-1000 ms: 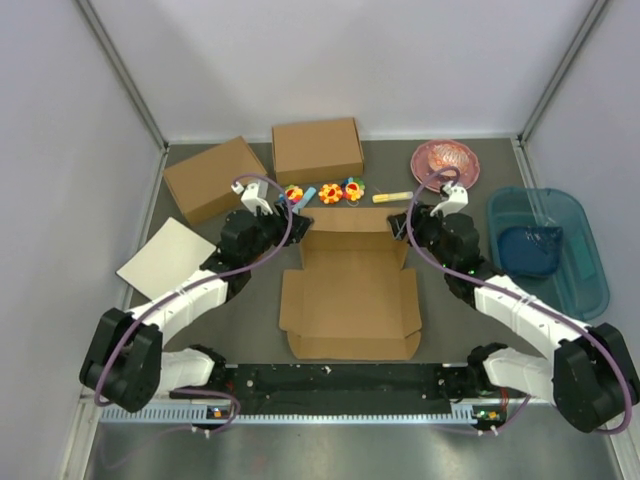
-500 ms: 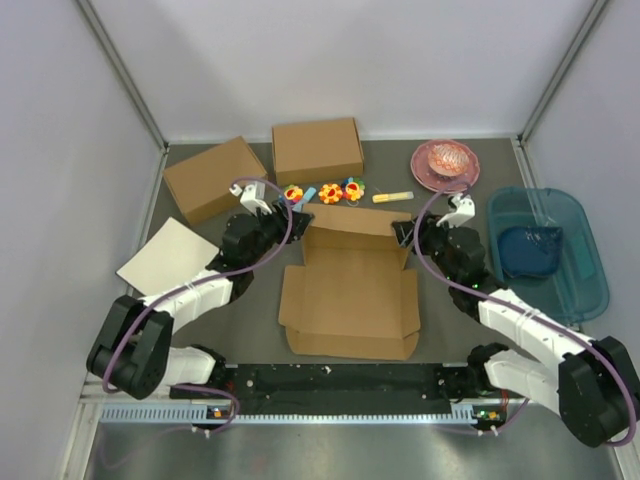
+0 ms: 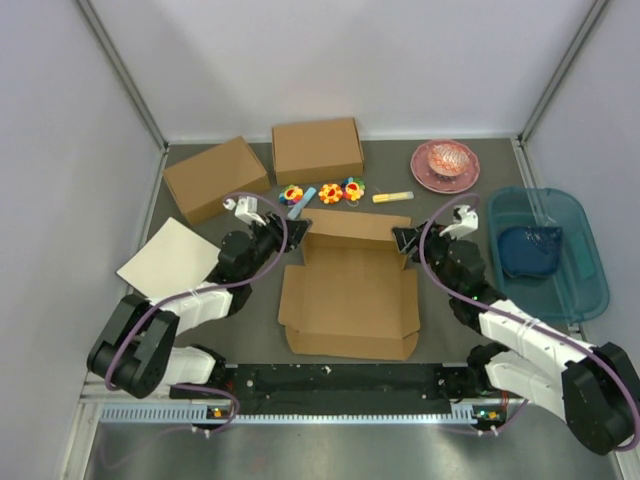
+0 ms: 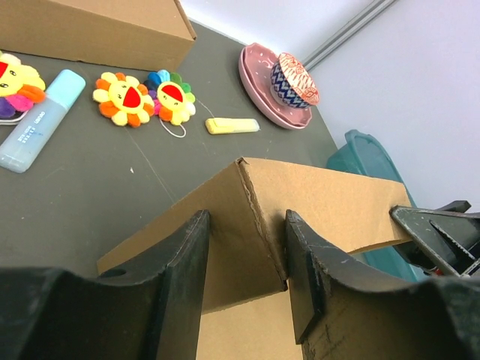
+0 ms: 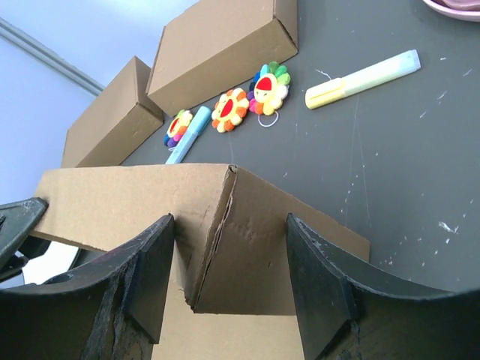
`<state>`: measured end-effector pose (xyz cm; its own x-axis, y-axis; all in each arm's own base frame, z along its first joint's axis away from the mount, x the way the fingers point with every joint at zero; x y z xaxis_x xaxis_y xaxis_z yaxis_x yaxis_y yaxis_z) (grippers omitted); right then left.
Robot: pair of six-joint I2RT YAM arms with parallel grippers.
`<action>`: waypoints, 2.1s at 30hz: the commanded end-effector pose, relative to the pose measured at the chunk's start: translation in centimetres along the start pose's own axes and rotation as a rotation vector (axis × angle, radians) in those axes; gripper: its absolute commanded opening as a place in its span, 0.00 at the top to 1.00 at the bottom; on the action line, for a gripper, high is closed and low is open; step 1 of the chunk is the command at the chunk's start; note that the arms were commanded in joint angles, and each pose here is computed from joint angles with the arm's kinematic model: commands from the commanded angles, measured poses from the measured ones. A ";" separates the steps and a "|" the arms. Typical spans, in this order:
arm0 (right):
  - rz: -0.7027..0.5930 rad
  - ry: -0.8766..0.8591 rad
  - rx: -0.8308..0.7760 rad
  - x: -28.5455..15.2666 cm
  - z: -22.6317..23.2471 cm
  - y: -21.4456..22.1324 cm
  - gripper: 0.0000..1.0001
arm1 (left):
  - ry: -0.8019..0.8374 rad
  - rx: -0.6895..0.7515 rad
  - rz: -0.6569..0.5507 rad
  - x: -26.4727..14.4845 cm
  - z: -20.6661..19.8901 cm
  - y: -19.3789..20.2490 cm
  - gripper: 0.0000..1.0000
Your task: Fold the paper box
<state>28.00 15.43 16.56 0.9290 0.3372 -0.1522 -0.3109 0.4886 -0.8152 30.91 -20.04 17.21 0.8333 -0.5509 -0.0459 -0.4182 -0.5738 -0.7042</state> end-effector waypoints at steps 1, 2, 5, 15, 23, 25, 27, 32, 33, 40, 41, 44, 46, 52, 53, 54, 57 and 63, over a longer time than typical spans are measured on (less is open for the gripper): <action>0.404 0.260 -0.044 -4.2 -6.6 10.2 0.47 | -0.331 -0.073 0.370 -5.1 8.2 10.1 0.61; 0.407 0.268 -0.027 -4.3 -6.6 10.5 0.48 | -0.336 -0.080 0.368 -5.3 8.3 10.2 0.61; 0.415 0.276 0.041 -5.0 -6.8 11.9 0.47 | -0.352 -0.089 0.374 -6.0 8.9 10.8 0.61; 0.439 0.319 0.082 -6.4 -7.4 12.9 0.45 | -0.326 -0.089 0.384 -7.1 9.0 11.6 0.60; 0.433 0.317 0.097 -7.1 -7.5 12.7 0.42 | -0.291 -0.117 0.406 -7.8 9.1 12.8 0.59; 0.408 0.298 0.083 -6.9 -6.9 11.8 0.41 | -0.275 -0.124 0.401 -7.5 8.7 12.6 0.58; 0.350 0.266 0.062 -6.1 -5.5 9.5 0.38 | -0.253 -0.123 0.390 -6.9 8.1 12.0 0.57; 0.270 0.256 -0.034 -4.6 -3.1 4.6 0.34 | -0.250 -0.096 0.382 -6.0 7.3 10.8 0.53; 0.257 0.263 -0.070 -4.3 -3.0 3.9 0.33 | -0.252 -0.091 0.382 -5.8 7.1 10.5 0.52; 0.217 0.265 -0.118 -1.9 -2.4 0.7 0.31 | -0.260 -0.064 0.376 -4.7 6.7 9.4 0.47; 0.208 0.253 -0.115 -1.5 -2.2 0.2 0.31 | -0.258 -0.063 0.374 -4.4 6.6 9.2 0.46; 0.213 0.258 -0.102 -0.8 -2.9 0.1 0.33 | -0.263 -0.064 0.379 -4.0 6.6 9.1 0.46; 0.227 0.277 -0.101 -0.8 -3.6 0.5 0.34 | -0.269 -0.064 0.388 -3.9 6.6 9.3 0.46; 0.235 0.263 -0.104 -1.7 -4.1 1.3 0.34 | -0.269 -0.045 0.371 -4.0 6.5 8.7 0.43; 0.220 0.245 -0.101 -1.9 -3.6 0.8 0.33 | -0.274 -0.042 0.356 -3.9 6.4 8.3 0.42; 0.208 0.237 -0.103 -1.9 -3.3 0.3 0.33 | -0.271 -0.039 0.341 -3.8 6.0 7.8 0.38; 0.180 0.217 -0.127 -2.0 -1.9 -2.0 0.29 | -0.252 -0.025 0.295 -3.1 4.1 5.3 0.31; 0.118 0.180 -0.183 -2.5 0.9 -6.5 0.22 | -0.216 0.024 0.226 -2.3 0.9 1.2 0.22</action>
<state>27.56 13.09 19.42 0.8972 0.2515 -0.3630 -0.4336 0.3468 -0.8317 30.18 -19.62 17.89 0.8211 -0.5402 -0.1843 -0.5053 -0.5379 -0.6748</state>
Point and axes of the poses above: each gripper's point midway between its finger pads, its own x axis out along the fingers, its own z axis along the line the jaws close on, y = z × x, the point moved 3 cm from there along -x, back along the fingers, and after that the axes turned 2 degrees about -x, right-handed, at the moved point
